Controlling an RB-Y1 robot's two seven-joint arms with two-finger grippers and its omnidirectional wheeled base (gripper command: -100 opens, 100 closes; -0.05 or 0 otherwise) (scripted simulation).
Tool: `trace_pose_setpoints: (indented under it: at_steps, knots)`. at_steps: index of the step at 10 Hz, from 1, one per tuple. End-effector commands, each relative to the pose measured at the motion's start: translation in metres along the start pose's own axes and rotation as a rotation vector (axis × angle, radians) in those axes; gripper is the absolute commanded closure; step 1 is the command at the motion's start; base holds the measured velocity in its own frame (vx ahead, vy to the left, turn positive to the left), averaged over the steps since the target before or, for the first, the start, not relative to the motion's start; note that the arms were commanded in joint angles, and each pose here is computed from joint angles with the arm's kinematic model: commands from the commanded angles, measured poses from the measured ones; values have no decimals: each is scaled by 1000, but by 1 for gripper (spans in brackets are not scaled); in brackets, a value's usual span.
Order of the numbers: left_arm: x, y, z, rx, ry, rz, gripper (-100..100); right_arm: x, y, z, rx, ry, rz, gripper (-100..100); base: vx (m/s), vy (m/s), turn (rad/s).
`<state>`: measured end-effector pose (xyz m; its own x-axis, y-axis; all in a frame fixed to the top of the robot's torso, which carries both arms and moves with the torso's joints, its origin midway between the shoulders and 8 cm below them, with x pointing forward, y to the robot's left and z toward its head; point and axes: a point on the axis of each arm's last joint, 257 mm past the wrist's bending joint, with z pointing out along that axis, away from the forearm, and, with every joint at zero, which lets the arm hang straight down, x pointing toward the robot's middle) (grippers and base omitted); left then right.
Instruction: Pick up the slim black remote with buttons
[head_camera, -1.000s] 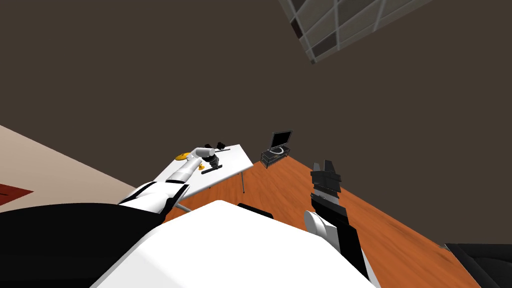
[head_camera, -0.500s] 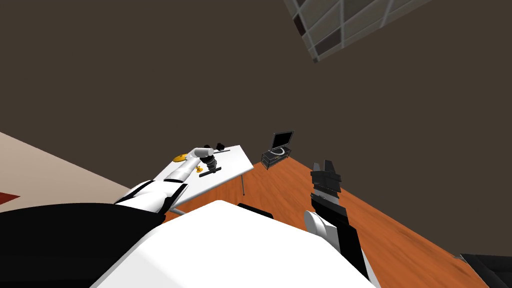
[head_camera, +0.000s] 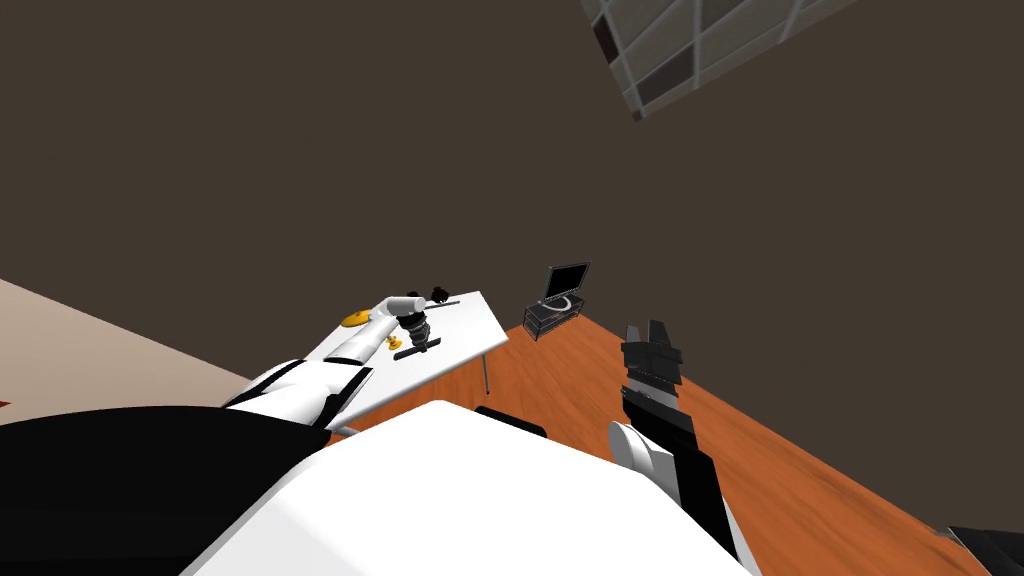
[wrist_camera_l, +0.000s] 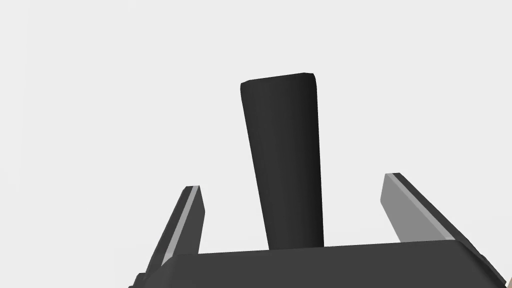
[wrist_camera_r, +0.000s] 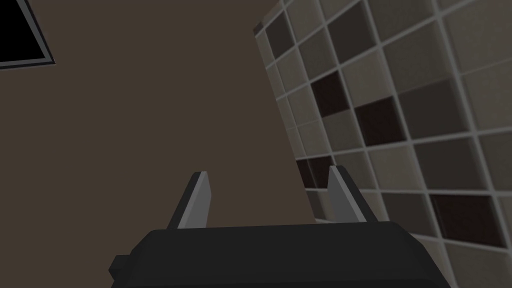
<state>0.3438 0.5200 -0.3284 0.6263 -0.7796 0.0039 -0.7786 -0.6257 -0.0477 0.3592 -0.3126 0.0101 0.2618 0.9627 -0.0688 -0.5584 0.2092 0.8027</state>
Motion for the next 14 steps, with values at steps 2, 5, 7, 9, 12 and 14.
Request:
trace_pose_setpoints:
  at_steps: [2, 5, 7, 9, 12, 14]
  knots:
    - [-2, -3, 7, 1, 0, -25, -100, 0, 0, 0, 0, 0, 0, 0, -17, 9, -83]
    - [-6, -6, 17, 2, -2, -56, -100, 0, 0, 0, 0, 0, 0, 0, -71, 25, -121]
    - [-8, -7, 25, 2, -4, -79, -100, 0, 0, 0, 0, 0, 0, 0, -62, 27, -126]
    - [-8, -7, 22, 2, -3, -72, 100, 0, 0, 0, 0, 0, 0, 0, -18, 9, -13]
    - [-8, -7, 22, 3, -3, -73, 100, 0, 0, 0, 0, 0, 0, 0, 0, 0, 0]
    - [-8, -7, 22, 2, -3, -73, 0, 0, 0, 0, 0, 0, 0, 0, 0, 0, 0]
